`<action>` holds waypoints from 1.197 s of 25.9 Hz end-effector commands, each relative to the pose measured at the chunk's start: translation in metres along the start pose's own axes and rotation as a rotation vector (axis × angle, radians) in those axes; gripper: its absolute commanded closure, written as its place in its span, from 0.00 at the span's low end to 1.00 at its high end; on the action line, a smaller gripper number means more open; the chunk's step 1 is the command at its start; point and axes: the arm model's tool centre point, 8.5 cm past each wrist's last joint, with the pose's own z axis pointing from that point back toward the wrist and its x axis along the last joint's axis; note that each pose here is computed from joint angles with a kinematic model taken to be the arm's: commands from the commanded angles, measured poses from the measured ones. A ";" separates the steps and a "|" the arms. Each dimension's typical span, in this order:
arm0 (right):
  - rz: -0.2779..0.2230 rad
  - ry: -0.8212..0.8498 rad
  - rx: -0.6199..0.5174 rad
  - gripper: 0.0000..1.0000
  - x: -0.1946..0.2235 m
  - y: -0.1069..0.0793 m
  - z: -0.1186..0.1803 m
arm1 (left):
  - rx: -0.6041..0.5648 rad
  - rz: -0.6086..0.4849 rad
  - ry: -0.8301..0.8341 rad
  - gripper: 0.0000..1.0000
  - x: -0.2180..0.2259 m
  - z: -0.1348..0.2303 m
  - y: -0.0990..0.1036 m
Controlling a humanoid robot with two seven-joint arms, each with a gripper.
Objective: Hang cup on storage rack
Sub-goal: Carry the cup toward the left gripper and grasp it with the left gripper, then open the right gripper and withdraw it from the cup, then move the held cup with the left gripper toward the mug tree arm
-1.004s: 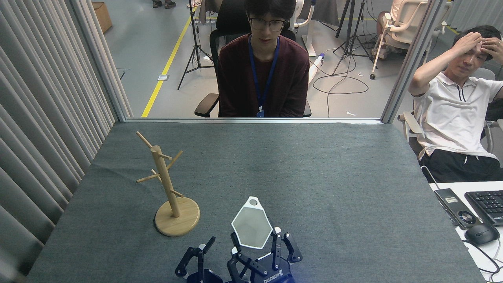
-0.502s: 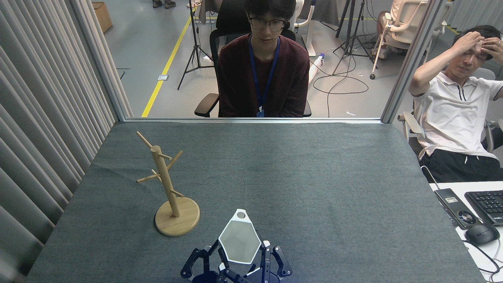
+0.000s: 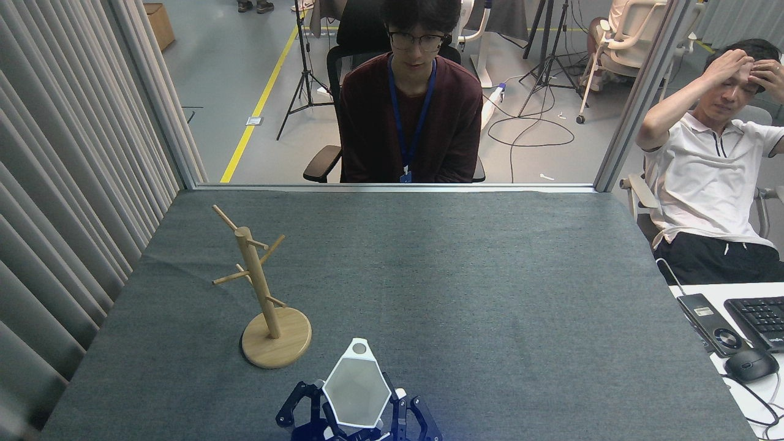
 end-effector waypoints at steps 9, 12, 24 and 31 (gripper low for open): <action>-0.003 -0.006 -0.008 0.02 0.000 -0.002 0.000 | -0.004 -0.008 0.008 0.59 -0.002 0.001 -0.001; -0.008 -0.012 -0.079 0.02 0.000 -0.018 -0.004 | -0.001 -0.009 0.008 0.59 -0.003 0.000 0.000; -0.035 0.586 -0.022 0.02 -0.183 -0.016 -0.008 | 0.000 -0.026 0.061 0.58 -0.010 0.002 0.000; 0.135 0.589 0.248 0.02 -0.206 0.041 0.044 | -0.001 -0.160 0.345 0.58 -0.070 0.013 0.005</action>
